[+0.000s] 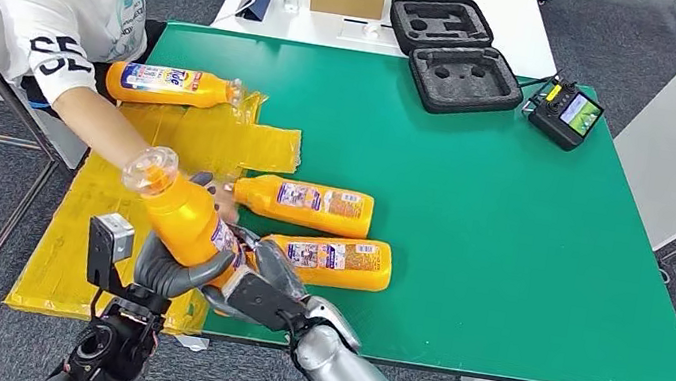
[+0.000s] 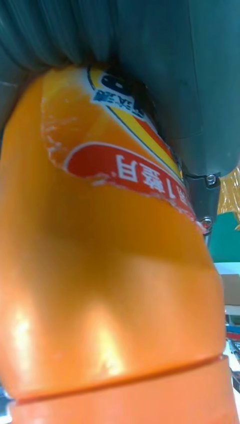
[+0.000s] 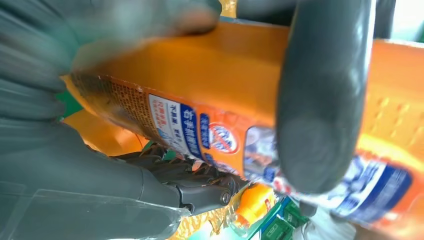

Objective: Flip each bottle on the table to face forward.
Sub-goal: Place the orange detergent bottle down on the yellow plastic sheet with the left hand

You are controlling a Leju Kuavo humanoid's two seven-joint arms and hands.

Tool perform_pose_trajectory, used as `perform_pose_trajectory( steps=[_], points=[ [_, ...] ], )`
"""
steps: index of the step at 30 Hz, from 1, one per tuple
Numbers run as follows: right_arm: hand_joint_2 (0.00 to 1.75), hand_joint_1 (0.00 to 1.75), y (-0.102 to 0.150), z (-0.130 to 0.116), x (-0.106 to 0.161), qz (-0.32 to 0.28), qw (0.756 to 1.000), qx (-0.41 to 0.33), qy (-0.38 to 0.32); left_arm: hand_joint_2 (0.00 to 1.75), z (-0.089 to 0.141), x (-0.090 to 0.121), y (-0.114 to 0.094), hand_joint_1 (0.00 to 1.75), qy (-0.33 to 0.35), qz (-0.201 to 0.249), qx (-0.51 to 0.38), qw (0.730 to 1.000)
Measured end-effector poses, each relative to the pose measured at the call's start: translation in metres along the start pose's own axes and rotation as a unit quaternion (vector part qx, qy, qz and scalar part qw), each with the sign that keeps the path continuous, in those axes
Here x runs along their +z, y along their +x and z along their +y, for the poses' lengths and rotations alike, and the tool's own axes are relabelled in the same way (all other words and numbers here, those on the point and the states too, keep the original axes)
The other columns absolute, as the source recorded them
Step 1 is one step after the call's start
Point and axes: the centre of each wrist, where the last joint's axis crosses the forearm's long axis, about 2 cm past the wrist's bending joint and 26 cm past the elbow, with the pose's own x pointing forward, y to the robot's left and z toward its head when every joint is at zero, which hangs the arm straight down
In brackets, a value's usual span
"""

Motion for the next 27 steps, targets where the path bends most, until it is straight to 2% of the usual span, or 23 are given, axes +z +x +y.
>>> perform_pose_trajectory(
  steps=[2,3,4,5,6,7,9,20,27],
  points=[
    [1.75,1.75,0.001,0.000,-0.002,0.005,1.000,0.013,0.013,1.75,0.003,0.002,-0.002,1.24,0.003,0.000,0.001,1.000],
    [1.75,1.67,0.001,0.000,-0.003,0.007,1.000,0.017,0.018,1.75,0.004,0.003,-0.002,1.67,0.005,-0.001,0.002,1.000],
    [1.75,1.23,0.001,0.000,-0.004,0.010,0.999,0.022,0.023,1.75,0.005,0.004,-0.003,1.75,0.008,-0.003,0.003,1.000],
    [1.75,0.79,0.001,-0.001,-0.005,0.013,0.999,0.026,0.027,1.75,0.006,0.004,-0.003,1.75,0.010,-0.006,0.003,1.000],
    [1.31,0.36,0.000,-0.001,-0.005,0.015,0.999,0.031,0.031,1.75,0.007,0.005,-0.003,1.75,0.013,-0.010,0.004,1.000],
    [0.87,0.00,0.000,-0.001,-0.005,0.017,0.999,0.036,0.034,1.75,0.008,0.005,-0.002,1.75,0.017,-0.015,0.003,1.000],
    [0.00,0.00,-0.001,0.000,-0.004,0.019,0.998,0.045,0.033,1.75,0.009,0.004,-0.001,1.75,0.025,-0.026,-0.002,0.999],
    [0.00,0.00,-0.001,-0.007,-0.004,0.005,0.997,0.080,-0.011,1.75,0.019,-0.001,0.011,1.75,0.071,-0.076,-0.037,0.994],
    [0.00,0.00,0.005,-0.026,-0.007,-0.021,0.995,0.081,-0.062,1.75,0.039,0.000,0.027,1.75,0.131,-0.129,-0.078,0.980]
  ],
)
